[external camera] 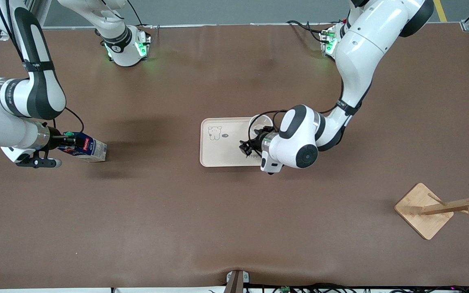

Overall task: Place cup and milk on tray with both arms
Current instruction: 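Lower the mug onto the tray while the right gripper grasps the milk, then lift the milk toward the tray while the left gripper withdraws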

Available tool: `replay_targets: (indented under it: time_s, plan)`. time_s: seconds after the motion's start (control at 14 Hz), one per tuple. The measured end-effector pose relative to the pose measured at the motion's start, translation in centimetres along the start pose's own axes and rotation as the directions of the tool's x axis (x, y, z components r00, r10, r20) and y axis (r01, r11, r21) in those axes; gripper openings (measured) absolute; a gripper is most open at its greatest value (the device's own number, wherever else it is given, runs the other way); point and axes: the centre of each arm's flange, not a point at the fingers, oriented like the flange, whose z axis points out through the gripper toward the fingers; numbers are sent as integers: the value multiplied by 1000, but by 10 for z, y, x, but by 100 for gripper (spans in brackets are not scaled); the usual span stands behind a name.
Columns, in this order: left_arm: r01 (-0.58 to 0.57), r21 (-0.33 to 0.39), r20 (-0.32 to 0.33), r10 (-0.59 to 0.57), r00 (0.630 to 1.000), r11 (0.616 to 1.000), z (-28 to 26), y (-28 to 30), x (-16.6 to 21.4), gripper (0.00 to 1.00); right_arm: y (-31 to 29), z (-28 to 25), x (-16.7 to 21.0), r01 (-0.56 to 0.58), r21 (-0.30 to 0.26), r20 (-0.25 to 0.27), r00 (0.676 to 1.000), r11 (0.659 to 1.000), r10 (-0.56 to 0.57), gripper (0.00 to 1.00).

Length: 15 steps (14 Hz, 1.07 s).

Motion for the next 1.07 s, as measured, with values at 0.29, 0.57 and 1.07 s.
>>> replay_targets:
  time_s: [0.29,0.57,1.07]
  plan:
    - [-80,-2,-163,79,983,997,-86,8,-38,100,-11,-41,-7,19,3,86,996,1000,-20,59]
    - [-128,114,-452,166,876,985,-187,-19,-54,100,-93,-112,-25,146,-26,132,981,989,-141,59]
    - [-110,172,-611,193,768,979,-316,-90,-26,100,-302,-144,-74,61,-73,23,998,995,-60,59]
